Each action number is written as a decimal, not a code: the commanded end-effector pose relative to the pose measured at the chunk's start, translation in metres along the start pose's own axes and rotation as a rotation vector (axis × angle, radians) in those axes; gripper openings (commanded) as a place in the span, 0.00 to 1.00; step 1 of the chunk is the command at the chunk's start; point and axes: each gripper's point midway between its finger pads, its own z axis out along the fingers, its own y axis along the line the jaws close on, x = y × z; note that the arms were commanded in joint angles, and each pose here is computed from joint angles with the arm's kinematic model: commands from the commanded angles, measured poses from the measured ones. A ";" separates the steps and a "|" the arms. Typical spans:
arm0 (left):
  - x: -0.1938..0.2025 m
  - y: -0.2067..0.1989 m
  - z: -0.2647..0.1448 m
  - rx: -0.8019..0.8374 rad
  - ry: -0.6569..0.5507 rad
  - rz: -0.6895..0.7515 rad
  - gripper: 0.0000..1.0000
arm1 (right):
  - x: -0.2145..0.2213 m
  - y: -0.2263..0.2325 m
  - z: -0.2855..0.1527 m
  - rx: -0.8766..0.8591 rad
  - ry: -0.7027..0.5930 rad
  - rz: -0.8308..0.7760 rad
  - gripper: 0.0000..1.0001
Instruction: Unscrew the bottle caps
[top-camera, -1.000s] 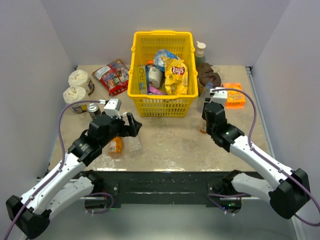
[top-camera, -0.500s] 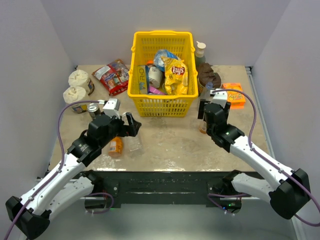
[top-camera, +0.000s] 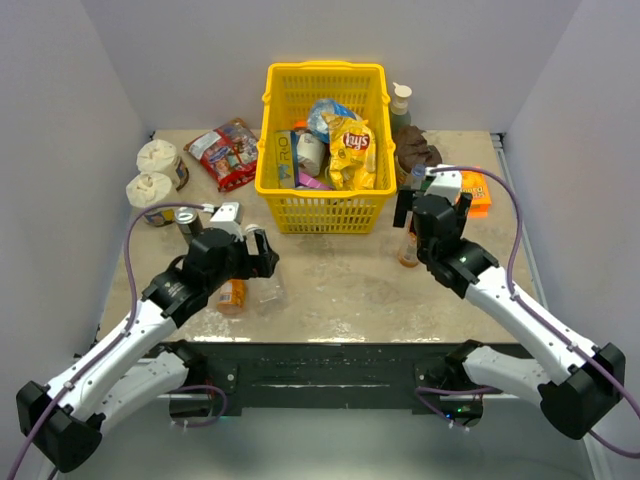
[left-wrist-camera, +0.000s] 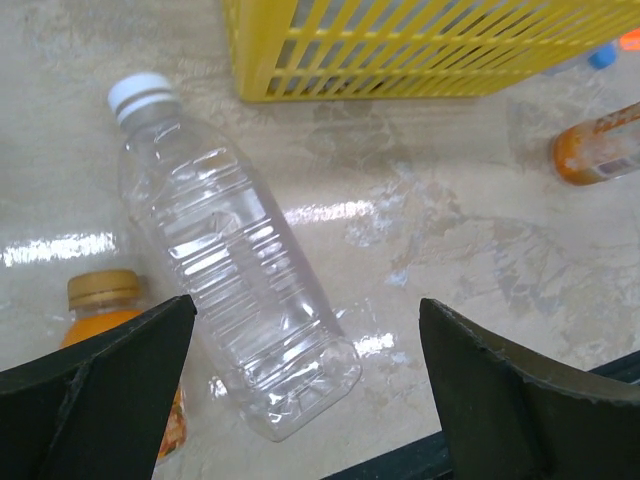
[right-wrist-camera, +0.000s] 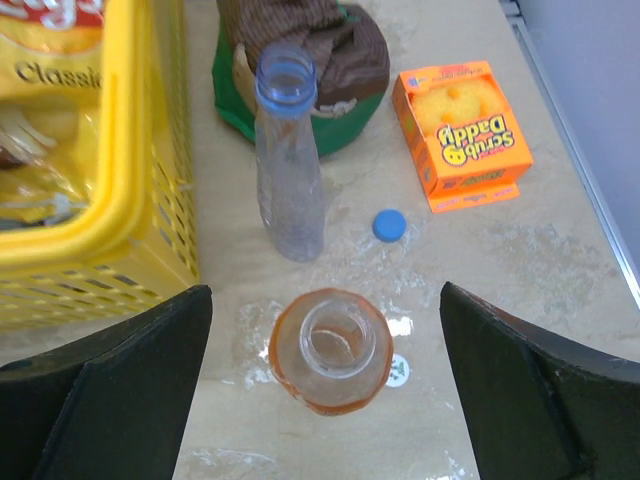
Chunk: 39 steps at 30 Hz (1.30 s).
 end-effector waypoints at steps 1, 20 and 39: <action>0.006 0.011 0.003 -0.094 0.062 -0.052 1.00 | -0.063 -0.008 -0.023 -0.011 -0.103 0.106 0.99; 0.010 0.038 0.033 -0.163 0.145 -0.114 0.99 | -0.118 0.012 -0.080 -0.301 -0.120 0.219 0.99; 0.036 0.054 0.079 -0.186 0.267 -0.065 1.00 | -0.127 0.045 -0.081 -0.434 -0.110 0.227 0.99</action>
